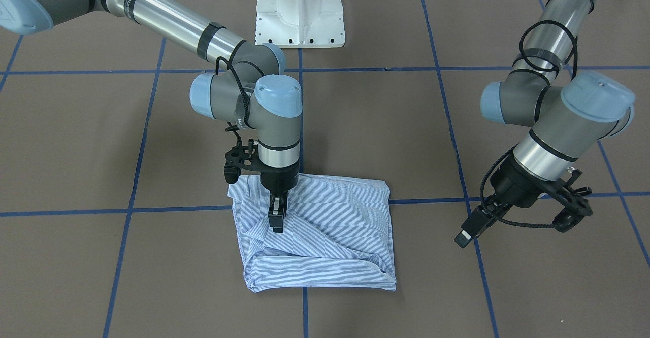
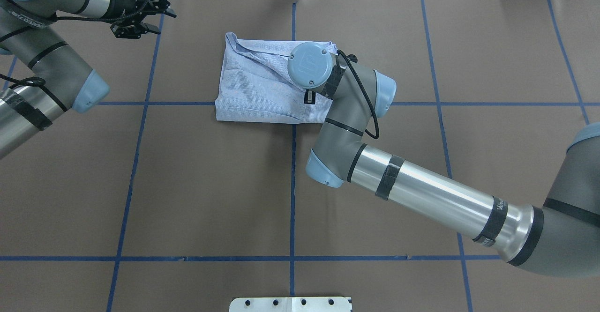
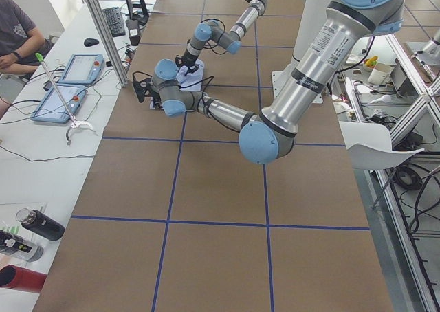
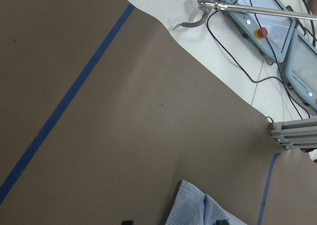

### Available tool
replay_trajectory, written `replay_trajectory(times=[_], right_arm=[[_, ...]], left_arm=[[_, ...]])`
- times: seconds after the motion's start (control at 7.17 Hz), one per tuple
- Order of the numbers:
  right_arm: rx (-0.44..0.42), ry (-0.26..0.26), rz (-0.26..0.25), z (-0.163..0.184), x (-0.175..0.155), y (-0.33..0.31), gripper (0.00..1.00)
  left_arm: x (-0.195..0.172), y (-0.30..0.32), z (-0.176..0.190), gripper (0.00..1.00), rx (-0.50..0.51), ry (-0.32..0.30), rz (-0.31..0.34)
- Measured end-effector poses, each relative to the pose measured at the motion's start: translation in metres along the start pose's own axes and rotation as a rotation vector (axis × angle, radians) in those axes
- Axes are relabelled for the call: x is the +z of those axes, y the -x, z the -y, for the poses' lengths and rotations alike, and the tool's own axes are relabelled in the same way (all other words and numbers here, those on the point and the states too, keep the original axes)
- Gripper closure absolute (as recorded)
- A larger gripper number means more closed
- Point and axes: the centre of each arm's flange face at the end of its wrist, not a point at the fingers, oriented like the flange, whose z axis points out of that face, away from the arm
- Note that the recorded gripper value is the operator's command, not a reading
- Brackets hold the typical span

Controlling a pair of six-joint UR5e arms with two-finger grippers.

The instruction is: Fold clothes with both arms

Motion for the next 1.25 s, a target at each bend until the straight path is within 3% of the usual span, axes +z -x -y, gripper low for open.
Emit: replay_trajectory(times=[0.42, 0.56, 0.84, 1.25], right_arm=[[-0.020, 0.013, 0.006, -0.008, -0.009, 0.006, 1.00], [-0.023, 0.010, 0.013, -0.006, -0.009, 0.015, 0.51], [-0.024, 0.006, 0.021, -0.001, -0.009, 0.025, 0.02], [-0.020, 0.011, 0.015, 0.000, -0.008, 0.025, 0.02]], left_arm=[[0.000, 0.000, 0.000, 0.36, -0.001, -0.001, 0.000], [0.000, 0.000, 0.000, 0.35, -0.001, -0.001, 0.000], [0.000, 0.000, 0.000, 0.35, -0.001, 0.000, 0.000], [0.001, 0.001, 0.000, 0.35, -0.002, -0.001, 0.001]])
